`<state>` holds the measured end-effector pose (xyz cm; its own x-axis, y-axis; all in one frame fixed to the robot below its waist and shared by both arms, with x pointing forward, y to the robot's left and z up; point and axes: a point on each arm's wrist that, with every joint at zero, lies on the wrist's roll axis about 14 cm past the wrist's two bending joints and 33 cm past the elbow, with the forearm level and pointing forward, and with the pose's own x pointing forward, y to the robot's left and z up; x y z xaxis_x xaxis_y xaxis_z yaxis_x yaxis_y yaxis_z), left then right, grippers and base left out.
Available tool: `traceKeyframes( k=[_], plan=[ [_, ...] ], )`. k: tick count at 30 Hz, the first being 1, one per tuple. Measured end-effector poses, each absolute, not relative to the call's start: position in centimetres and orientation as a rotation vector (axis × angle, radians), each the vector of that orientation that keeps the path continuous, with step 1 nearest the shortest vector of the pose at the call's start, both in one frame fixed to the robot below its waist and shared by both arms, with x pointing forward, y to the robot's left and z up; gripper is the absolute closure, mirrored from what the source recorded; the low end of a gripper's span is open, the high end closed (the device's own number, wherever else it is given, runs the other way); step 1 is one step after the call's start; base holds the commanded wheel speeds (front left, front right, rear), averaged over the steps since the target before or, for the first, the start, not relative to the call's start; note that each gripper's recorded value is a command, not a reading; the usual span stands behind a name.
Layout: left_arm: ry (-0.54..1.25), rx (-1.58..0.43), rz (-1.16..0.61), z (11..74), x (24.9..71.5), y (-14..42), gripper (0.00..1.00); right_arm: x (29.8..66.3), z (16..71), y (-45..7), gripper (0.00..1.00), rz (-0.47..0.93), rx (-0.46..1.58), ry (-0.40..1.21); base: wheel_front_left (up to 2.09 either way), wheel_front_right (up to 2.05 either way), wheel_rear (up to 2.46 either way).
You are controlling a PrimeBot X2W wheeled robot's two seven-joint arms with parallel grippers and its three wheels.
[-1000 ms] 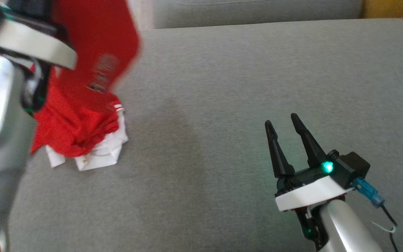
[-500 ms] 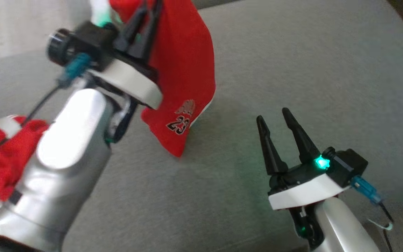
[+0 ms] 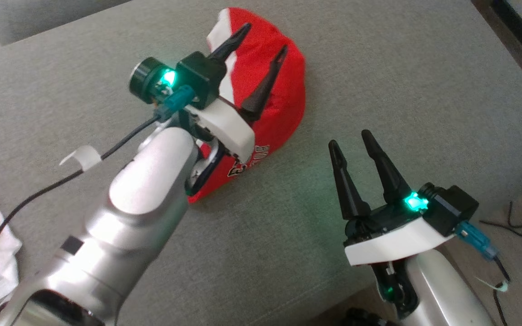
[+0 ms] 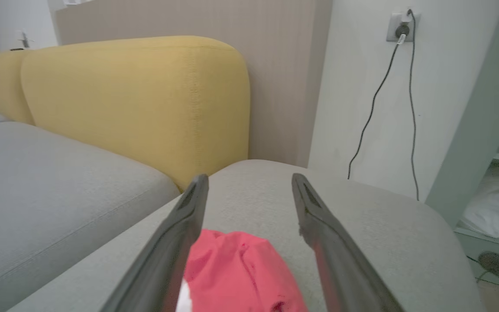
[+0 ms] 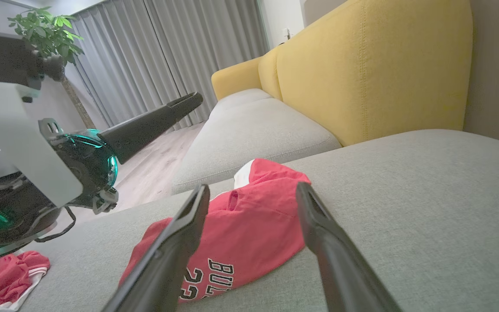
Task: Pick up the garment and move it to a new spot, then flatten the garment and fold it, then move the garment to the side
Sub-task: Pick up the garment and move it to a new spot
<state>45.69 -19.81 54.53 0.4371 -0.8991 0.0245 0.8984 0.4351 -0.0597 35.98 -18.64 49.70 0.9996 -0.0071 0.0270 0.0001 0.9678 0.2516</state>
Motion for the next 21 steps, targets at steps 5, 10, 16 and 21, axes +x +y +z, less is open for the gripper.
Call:
traceKeyframes(
  k=[5,10,16,21],
  plan=[
    [-0.029,-0.054,-1.045,55.2,47.4,-17.6,0.0,36.5,50.0,-18.1,0.0,0.019,0.26,-0.039,0.0,0.0,0.0],
    [-0.12,-0.038,-0.859,58.4,51.0,-11.5,0.0,37.5,50.5,-16.8,0.0,0.071,0.25,-0.058,0.0,0.0,0.0],
    [-0.182,0.014,-0.651,60.1,52.6,-3.0,0.0,38.4,50.8,-14.9,0.0,0.135,0.248,-0.068,0.0,0.0,0.0],
    [-0.11,0.007,-0.495,56.6,49.9,3.6,0.0,38.4,50.8,-12.8,0.0,0.195,0.256,-0.064,0.0,0.0,0.0]
  ],
)
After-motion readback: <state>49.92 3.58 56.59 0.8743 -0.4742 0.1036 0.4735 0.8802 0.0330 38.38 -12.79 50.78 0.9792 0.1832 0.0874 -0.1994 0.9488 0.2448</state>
